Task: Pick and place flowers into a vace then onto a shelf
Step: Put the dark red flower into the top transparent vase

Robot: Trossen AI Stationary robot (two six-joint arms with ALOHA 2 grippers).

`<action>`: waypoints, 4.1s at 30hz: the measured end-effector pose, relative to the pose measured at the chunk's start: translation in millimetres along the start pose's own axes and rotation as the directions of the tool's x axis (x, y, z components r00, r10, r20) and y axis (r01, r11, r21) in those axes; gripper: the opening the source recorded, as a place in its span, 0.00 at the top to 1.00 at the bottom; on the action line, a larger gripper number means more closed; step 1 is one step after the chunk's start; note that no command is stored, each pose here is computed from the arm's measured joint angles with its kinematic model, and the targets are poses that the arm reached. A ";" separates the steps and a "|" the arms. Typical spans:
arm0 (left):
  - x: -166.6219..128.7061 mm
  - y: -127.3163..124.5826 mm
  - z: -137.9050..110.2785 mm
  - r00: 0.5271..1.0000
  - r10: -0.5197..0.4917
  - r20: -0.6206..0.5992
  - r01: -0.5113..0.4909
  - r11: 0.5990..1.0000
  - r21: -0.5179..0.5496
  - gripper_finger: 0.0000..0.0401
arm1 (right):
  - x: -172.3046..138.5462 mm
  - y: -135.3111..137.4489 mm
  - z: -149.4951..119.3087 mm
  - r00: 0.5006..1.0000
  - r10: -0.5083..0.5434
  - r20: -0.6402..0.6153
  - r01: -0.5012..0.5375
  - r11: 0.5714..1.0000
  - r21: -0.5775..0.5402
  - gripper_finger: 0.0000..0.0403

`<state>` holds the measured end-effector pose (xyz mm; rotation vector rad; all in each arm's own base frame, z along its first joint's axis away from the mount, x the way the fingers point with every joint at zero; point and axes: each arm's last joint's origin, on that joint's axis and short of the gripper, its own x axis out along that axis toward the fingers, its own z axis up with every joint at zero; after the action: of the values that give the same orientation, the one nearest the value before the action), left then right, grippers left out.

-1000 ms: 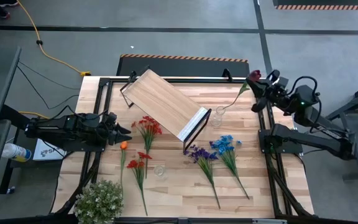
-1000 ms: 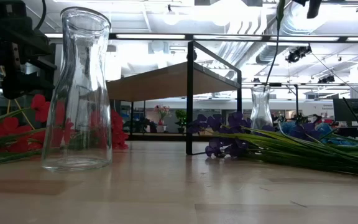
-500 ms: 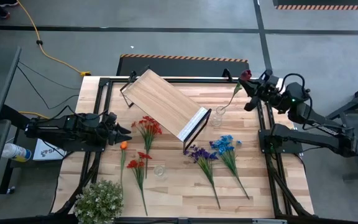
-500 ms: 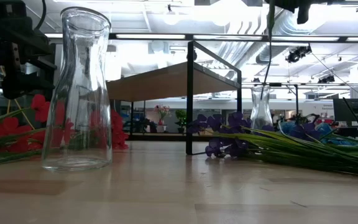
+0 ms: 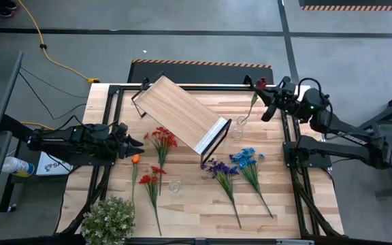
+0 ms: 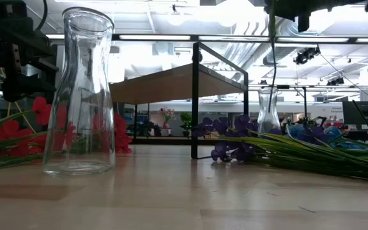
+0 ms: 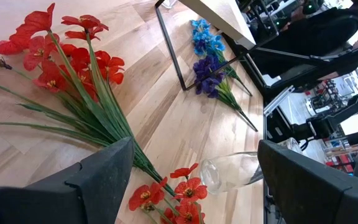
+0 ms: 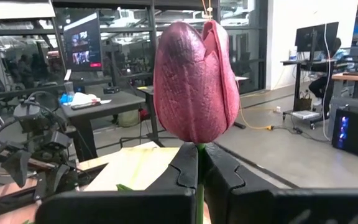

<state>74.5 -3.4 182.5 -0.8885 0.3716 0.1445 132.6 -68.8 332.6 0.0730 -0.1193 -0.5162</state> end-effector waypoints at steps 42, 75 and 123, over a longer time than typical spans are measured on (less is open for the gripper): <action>0.0 0.0 0.0 1.000 0.000 0.000 0.000 1.000 0.000 0.06 | 3.4 21.5 -73.8 0.994 -0.069 -0.082 0.076 0.994 0.080 0.99; 0.0 -0.1 0.0 1.000 -0.001 0.000 0.001 1.000 0.000 0.06 | 4.3 22.3 -82.5 0.985 -0.065 -0.162 0.087 0.988 0.129 0.81; 0.1 0.0 -0.1 1.000 0.000 0.000 0.000 1.000 0.000 0.06 | -17.5 18.4 -79.1 0.976 0.006 -0.217 0.028 0.988 0.152 0.40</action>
<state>74.5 -3.4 182.4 -0.8885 0.3718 0.1442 136.9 -41.0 254.4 0.2807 0.0553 -0.5062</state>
